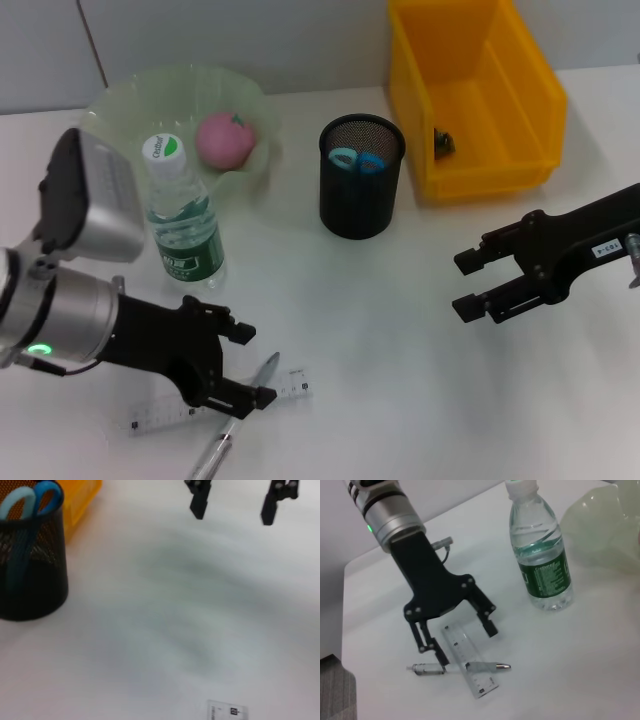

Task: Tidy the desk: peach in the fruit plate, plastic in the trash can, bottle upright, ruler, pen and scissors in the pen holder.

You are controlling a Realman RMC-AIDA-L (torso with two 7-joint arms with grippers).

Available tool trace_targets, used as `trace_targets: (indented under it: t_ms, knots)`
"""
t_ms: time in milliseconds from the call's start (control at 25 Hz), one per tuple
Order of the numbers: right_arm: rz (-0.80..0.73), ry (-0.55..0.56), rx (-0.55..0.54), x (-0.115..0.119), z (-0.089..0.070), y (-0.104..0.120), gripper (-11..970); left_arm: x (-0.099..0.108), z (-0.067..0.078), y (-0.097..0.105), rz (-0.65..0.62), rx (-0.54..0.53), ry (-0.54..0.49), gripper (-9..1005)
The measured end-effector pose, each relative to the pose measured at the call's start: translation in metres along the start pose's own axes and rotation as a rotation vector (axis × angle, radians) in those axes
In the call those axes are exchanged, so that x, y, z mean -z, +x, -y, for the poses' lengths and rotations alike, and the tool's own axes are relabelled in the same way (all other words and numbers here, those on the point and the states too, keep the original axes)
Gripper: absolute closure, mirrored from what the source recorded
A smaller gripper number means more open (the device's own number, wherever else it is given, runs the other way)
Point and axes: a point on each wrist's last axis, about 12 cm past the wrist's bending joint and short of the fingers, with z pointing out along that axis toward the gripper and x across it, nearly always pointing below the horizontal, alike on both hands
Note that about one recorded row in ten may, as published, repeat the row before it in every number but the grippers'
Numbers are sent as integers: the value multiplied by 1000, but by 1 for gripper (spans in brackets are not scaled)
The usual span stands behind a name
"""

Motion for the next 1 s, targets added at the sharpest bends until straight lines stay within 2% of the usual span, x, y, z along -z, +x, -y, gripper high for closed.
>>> trace_targets:
  t_ms: [160,400,760,1000]
  knots:
    - [-3,-2,-9,2,0,-1,210,-4,-2,-9,-40,-12,-3,241]
    - [-10,3,-9,5,0,-4,210,-25,2,-28,-151,-66,-16,242]
    - [-9,10,-6,5,1,-5,210,-31,6,-37,-176,-102,-8,244]
    - [-7,13,-5,5,2,-5,210,-34,12,-45,-195,-179,-7,245]
